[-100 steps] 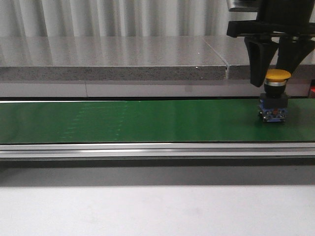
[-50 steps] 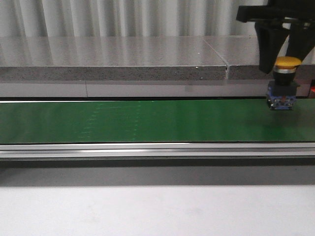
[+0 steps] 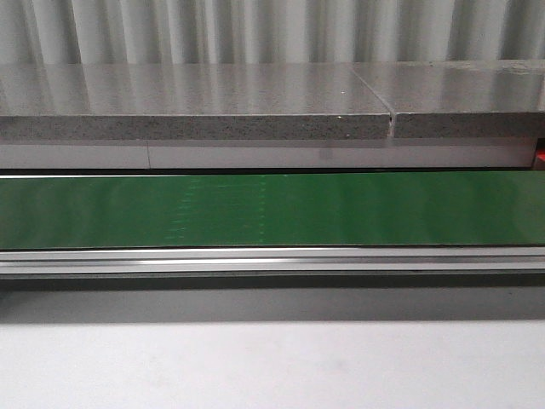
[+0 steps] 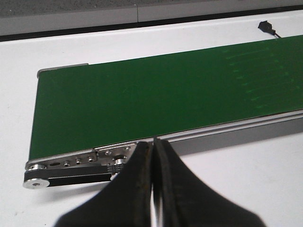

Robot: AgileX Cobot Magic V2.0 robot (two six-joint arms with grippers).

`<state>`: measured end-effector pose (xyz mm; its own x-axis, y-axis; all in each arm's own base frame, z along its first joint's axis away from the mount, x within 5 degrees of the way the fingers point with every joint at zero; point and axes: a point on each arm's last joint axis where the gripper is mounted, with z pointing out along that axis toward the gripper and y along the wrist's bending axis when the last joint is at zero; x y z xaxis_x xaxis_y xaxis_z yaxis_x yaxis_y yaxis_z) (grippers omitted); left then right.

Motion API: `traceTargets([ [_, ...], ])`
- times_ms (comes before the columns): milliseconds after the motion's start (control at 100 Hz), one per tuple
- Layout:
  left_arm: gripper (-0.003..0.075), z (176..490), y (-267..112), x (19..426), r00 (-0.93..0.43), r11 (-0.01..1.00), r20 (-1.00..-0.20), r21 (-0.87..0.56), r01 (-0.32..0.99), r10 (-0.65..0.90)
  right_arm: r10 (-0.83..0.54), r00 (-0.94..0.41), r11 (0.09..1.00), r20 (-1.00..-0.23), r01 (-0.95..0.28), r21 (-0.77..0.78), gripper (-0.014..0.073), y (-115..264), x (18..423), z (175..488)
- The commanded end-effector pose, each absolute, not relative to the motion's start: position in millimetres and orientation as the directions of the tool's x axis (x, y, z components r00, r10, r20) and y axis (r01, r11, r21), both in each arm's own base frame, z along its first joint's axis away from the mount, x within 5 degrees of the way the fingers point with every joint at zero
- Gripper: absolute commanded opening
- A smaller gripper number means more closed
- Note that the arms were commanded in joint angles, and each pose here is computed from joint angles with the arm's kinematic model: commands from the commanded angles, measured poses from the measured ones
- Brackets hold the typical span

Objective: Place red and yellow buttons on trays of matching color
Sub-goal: 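Carry the yellow button into the yellow tray and open the right gripper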

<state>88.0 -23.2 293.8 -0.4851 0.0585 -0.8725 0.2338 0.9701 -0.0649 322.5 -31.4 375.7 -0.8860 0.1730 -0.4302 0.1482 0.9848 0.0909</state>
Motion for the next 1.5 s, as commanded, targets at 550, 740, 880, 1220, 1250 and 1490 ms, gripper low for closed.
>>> traceTargets([
  [550, -0.0020, 307, -24, 91, -0.414, 0.968, -0.910, -0.075, 0.239, 0.031, 0.534, -0.704, 0.814, -0.469, 0.579, 0.058, 0.0090, -165, 257, 377],
  [740, -0.0020, 307, -24, 91, -0.414, 0.968, -0.910, -0.075, 0.239, 0.031, 0.607, -0.654, 0.750, -0.452, 0.659, 0.055, 0.0090, -193, 243, 342],
  [880, -0.0020, 307, -24, 91, -0.414, 0.968, -0.910, -0.075, 0.239, 0.031, 0.634, -0.632, 0.724, -0.446, 0.688, 0.053, 0.0090, -205, 240, 318],
  [1220, -0.0020, 307, -24, 91, -0.414, 0.968, -0.910, -0.075, 0.239, 0.031, 0.655, -0.688, 0.720, -0.313, 0.694, -0.019, 0.0090, -223, 244, 268],
  [1250, -0.0020, 307, -24, 91, -0.414, 0.968, -0.910, -0.075, 0.239, 0.031, 0.656, -0.690, 0.720, -0.307, 0.693, -0.019, 0.0090, -224, 245, 265],
  [1490, -0.0020, 307, -24, 91, -0.414, 0.968, -0.910, -0.075, 0.239, 0.031, 0.660, -0.690, 0.719, -0.298, 0.695, -0.017, 0.0090, -230, 252, 247],
])
